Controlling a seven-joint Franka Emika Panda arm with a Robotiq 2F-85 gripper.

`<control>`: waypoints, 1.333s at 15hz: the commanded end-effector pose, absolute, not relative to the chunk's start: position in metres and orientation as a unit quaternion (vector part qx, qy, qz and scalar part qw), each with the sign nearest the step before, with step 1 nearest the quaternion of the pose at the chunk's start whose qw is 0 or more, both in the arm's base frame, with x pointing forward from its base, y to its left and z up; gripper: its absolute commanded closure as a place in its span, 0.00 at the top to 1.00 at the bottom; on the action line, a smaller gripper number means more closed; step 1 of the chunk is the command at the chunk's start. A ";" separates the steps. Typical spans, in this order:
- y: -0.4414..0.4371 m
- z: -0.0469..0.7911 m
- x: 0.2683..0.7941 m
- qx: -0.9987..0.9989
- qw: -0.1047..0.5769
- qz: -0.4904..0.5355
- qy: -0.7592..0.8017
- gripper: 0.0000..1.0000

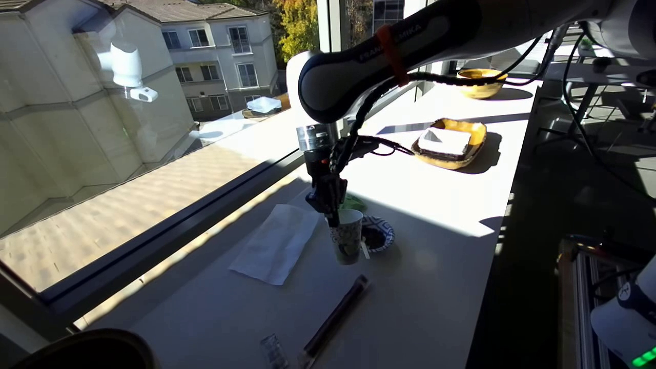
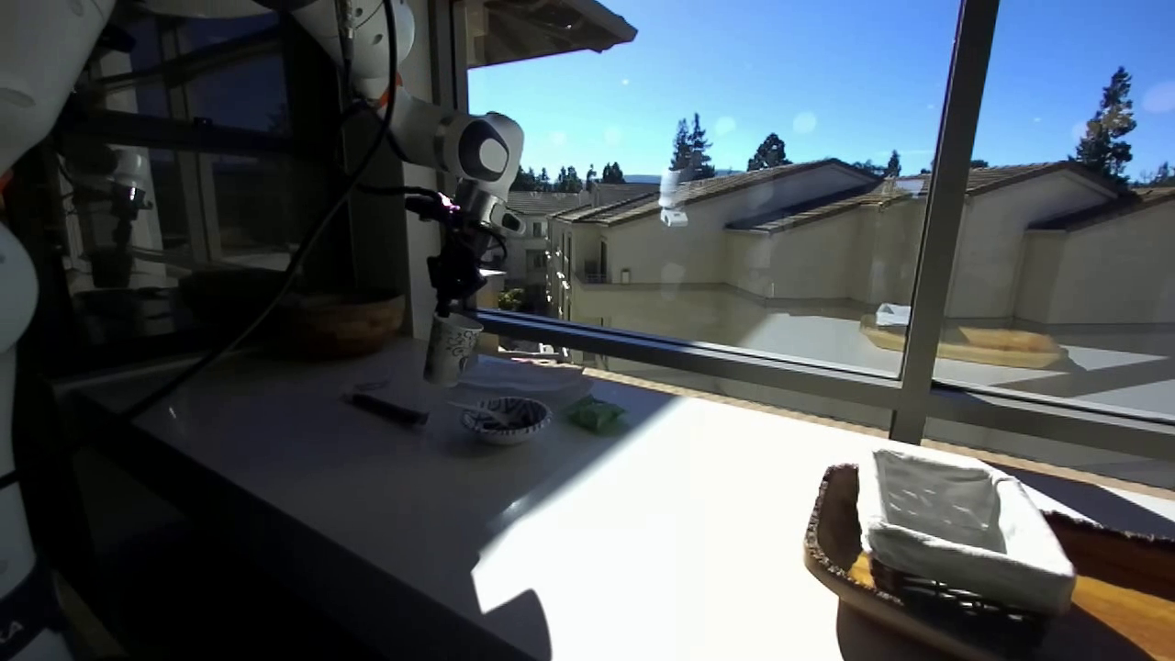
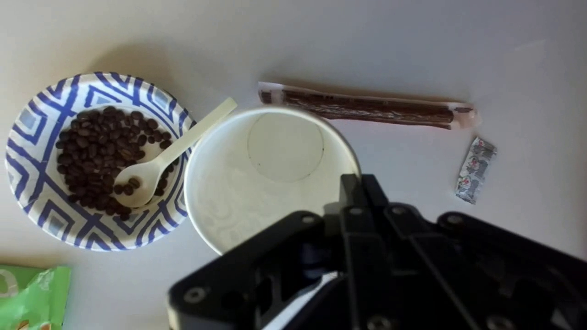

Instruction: Pour the contents from the cup into the bowl

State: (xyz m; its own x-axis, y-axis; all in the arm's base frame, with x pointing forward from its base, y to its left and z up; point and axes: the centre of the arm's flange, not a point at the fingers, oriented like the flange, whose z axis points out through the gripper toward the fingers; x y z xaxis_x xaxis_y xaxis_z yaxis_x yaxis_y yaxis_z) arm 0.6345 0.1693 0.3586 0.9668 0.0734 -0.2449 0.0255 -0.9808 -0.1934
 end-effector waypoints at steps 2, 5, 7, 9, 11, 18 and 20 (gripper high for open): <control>0.189 0.336 0.649 -0.994 0.049 0.093 -0.038 0.01; 0.199 0.322 0.654 -0.996 0.035 0.068 -0.053 0.01; 0.203 0.316 0.657 -0.996 0.026 0.052 -0.063 0.01; 0.207 0.311 0.659 -0.996 0.019 0.042 -0.073 0.01; 0.211 0.308 0.661 -0.996 0.012 0.035 -0.085 0.01; 0.219 0.297 0.665 -0.993 -0.005 0.020 -0.117 0.01; 0.221 0.297 0.667 -0.992 -0.008 0.015 -0.122 0.01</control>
